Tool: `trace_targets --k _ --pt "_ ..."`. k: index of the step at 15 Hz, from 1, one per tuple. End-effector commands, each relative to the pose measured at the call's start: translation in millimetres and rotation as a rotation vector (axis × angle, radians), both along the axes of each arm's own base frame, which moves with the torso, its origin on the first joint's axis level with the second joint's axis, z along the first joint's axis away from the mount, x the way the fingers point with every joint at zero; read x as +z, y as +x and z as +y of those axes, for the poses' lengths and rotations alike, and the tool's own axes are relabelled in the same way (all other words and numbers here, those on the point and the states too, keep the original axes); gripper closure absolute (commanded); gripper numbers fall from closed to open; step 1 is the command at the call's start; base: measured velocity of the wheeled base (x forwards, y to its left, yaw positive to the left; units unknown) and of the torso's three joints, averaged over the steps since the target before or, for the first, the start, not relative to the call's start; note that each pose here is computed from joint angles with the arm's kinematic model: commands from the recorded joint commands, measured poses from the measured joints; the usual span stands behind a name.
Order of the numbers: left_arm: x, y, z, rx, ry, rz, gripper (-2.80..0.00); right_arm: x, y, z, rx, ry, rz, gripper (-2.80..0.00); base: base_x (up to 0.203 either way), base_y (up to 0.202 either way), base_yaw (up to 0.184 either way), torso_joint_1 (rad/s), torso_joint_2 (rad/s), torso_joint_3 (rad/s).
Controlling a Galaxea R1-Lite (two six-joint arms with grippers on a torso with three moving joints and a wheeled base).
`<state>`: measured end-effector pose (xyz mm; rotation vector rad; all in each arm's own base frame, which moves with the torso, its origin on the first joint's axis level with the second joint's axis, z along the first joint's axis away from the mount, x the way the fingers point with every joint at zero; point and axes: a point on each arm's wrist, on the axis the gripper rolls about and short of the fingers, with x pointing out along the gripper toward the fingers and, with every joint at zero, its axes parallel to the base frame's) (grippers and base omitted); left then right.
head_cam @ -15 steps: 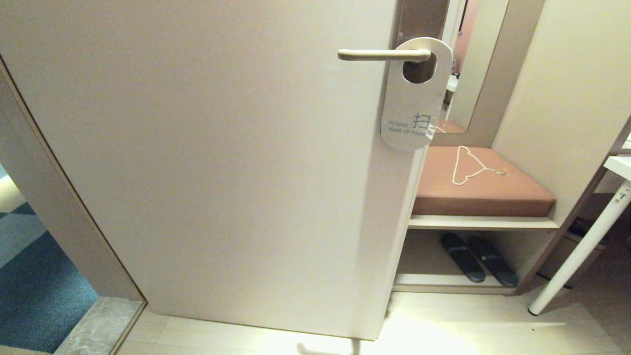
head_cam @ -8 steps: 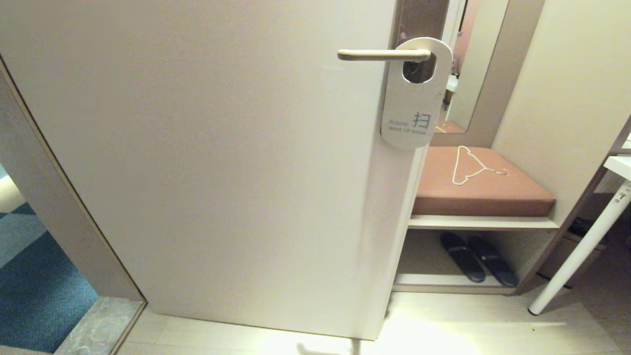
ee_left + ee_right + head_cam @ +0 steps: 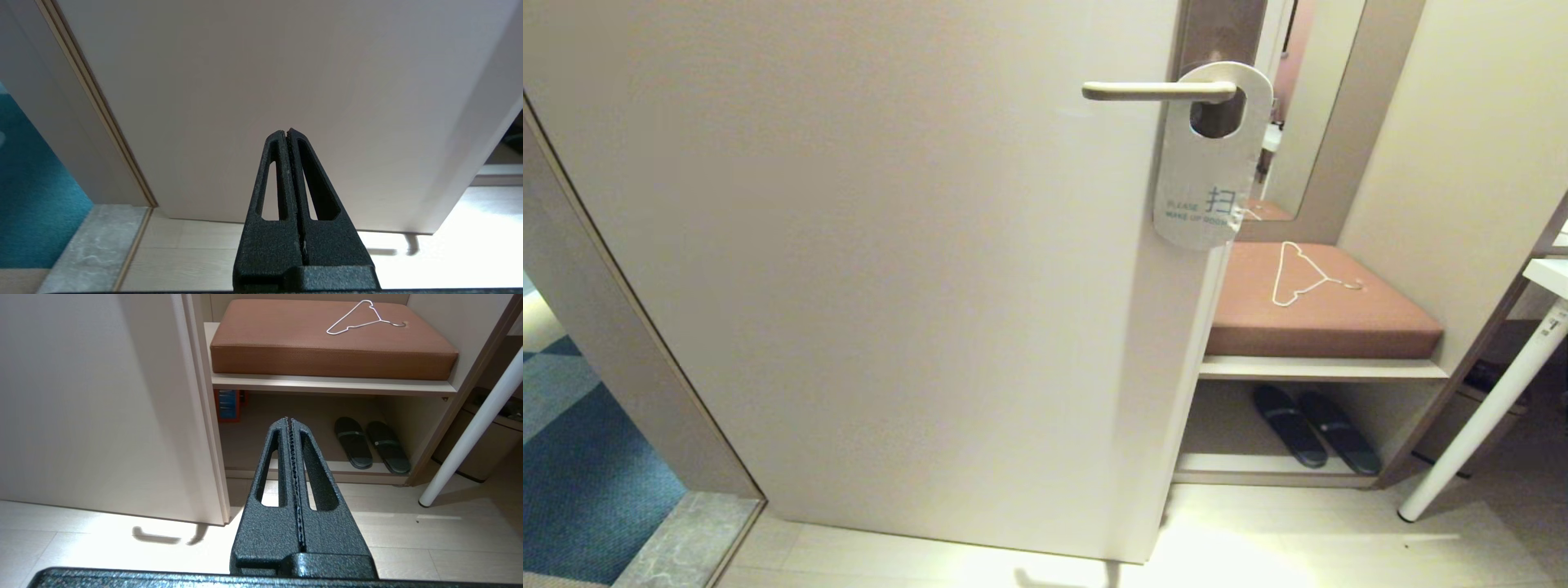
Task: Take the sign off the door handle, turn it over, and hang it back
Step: Take down the sign
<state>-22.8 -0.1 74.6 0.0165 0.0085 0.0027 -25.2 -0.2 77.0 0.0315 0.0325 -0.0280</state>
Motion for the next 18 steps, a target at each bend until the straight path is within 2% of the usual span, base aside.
trace_targets --k 1,16,18 --pt "0.1 0.1 0.0 0.0 -0.005 0.001 0.0 0.1 0.0 0.0 0.0 0.001 0.001 0.0 0.0 0.0 0.0 0.0 0.0 0.0" --pt "0.1 0.1 0.0 0.0 -0.007 0.001 0.0 -0.1 0.0 0.3 0.016 -0.014 0.012 0.0 0.0 0.0 0.0 0.0 0.0 0.0" --pt "0.1 0.1 0.0 0.0 -0.007 0.001 0.0 0.0 -0.1 0.3 0.012 -0.035 0.01 0.0 0.0 0.0 0.0 0.0 0.0 0.0"
